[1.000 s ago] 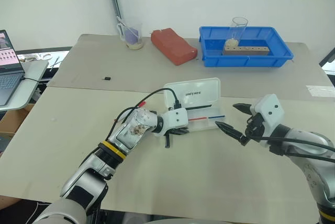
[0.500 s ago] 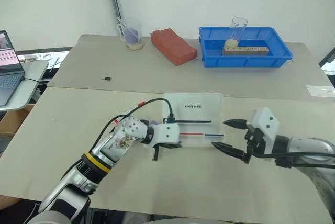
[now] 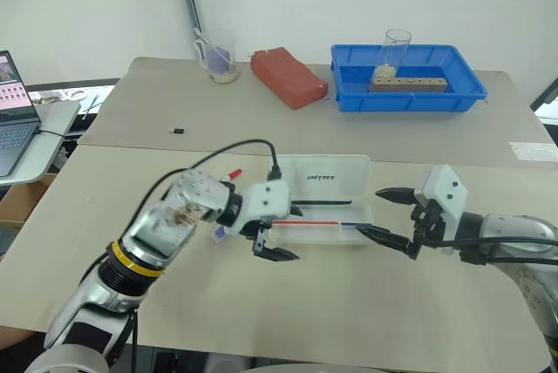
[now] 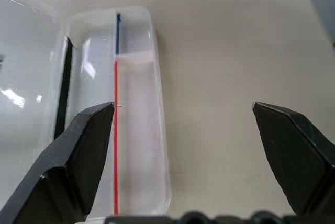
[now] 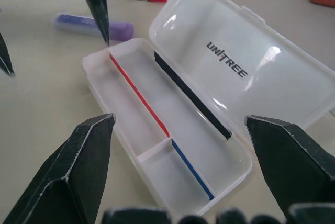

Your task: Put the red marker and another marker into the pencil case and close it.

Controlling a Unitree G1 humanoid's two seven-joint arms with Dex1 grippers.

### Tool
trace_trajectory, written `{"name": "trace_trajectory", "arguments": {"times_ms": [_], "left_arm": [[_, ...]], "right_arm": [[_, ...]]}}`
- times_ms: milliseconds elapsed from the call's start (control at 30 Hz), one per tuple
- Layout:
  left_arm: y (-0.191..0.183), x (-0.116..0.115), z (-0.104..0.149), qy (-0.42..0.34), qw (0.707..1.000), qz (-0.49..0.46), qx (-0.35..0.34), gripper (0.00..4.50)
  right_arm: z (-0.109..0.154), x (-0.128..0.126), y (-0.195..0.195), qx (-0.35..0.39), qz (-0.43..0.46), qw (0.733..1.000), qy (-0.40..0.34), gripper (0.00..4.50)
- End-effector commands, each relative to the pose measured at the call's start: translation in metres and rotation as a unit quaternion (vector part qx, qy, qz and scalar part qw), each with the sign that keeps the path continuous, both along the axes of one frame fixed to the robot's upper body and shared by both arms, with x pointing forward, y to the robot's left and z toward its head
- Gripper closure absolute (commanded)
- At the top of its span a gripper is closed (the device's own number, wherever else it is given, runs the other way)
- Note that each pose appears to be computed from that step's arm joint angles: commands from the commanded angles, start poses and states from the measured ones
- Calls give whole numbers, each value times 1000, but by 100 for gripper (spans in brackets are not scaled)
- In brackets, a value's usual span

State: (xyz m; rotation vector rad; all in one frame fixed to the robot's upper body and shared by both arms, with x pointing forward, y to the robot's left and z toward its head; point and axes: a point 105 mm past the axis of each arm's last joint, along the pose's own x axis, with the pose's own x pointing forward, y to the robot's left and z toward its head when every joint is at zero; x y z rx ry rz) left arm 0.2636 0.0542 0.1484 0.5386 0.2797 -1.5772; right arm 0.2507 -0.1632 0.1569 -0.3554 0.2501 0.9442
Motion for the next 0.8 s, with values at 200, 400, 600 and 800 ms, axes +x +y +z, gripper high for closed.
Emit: {"name": "trace_trajectory", "arguments": {"times_ms": [200, 400, 600, 800], "left_arm": [[70, 78, 47, -59, 962, 248, -98, 1], [140, 105, 6, -61, 924, 372, -68, 1], [164, 101, -46, -8, 916, 400, -31, 1], [169, 103, -66, 12, 914, 404, -24, 111]], "right_arm": [[48, 8, 38, 50, 59, 996, -54, 10], [66, 15, 80, 69, 108, 989, -73, 10], [79, 22, 98, 85, 124, 985, -83, 10], [78, 25, 98, 85, 117, 986, -87, 10]]}}
